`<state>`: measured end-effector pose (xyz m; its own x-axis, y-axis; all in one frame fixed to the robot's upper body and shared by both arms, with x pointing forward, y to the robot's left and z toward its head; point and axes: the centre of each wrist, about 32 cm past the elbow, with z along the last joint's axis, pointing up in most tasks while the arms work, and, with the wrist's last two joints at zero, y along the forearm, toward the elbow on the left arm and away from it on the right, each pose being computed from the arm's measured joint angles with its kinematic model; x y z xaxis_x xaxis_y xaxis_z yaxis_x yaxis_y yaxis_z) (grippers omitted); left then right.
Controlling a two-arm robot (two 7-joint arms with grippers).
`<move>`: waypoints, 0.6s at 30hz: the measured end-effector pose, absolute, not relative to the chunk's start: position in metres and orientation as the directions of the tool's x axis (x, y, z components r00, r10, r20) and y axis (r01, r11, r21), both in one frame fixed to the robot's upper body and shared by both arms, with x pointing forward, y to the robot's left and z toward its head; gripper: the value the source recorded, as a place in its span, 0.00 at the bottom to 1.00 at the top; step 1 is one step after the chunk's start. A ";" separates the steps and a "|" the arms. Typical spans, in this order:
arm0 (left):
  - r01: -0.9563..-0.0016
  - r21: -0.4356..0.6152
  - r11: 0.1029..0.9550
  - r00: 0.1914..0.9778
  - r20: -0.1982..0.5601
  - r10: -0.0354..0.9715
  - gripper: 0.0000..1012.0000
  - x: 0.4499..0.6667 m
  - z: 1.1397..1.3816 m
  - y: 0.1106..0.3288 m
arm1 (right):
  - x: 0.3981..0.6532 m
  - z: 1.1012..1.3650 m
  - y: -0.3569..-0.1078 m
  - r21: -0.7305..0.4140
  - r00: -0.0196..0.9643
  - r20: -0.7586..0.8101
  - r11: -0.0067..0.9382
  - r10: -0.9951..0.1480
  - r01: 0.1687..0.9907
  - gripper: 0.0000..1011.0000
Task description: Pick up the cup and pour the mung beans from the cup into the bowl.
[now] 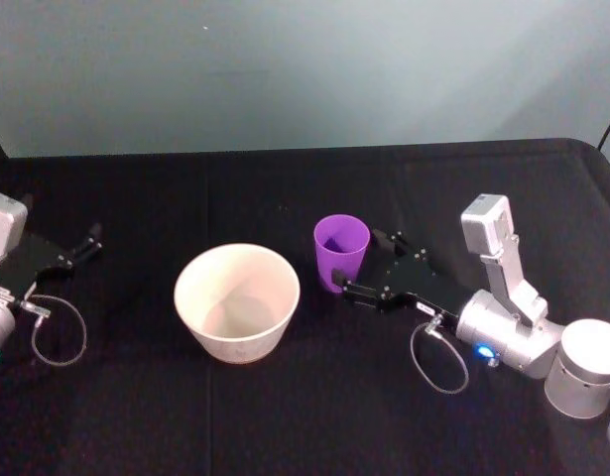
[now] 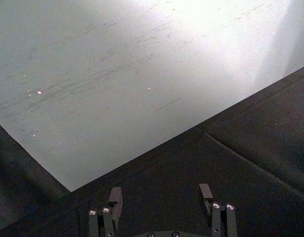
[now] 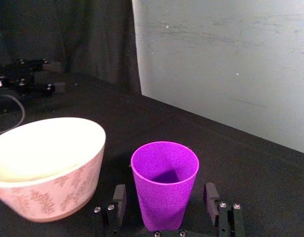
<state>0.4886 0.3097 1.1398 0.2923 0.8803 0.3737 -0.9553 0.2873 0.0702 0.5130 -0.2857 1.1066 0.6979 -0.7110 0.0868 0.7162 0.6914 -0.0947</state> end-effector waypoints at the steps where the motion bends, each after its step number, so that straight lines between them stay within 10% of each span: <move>1: -0.955 0.070 0.287 0.292 0.374 0.880 1.00 0.489 1.140 0.310 | 0.513 1.107 -0.286 -0.095 0.698 0.087 0.691 -0.711 0.716 0.99; 18: -0.955 0.070 0.287 0.292 0.374 0.880 1.00 0.489 1.140 0.310 | 0.528 1.102 -0.269 -0.063 0.690 0.062 0.687 -0.721 0.724 0.99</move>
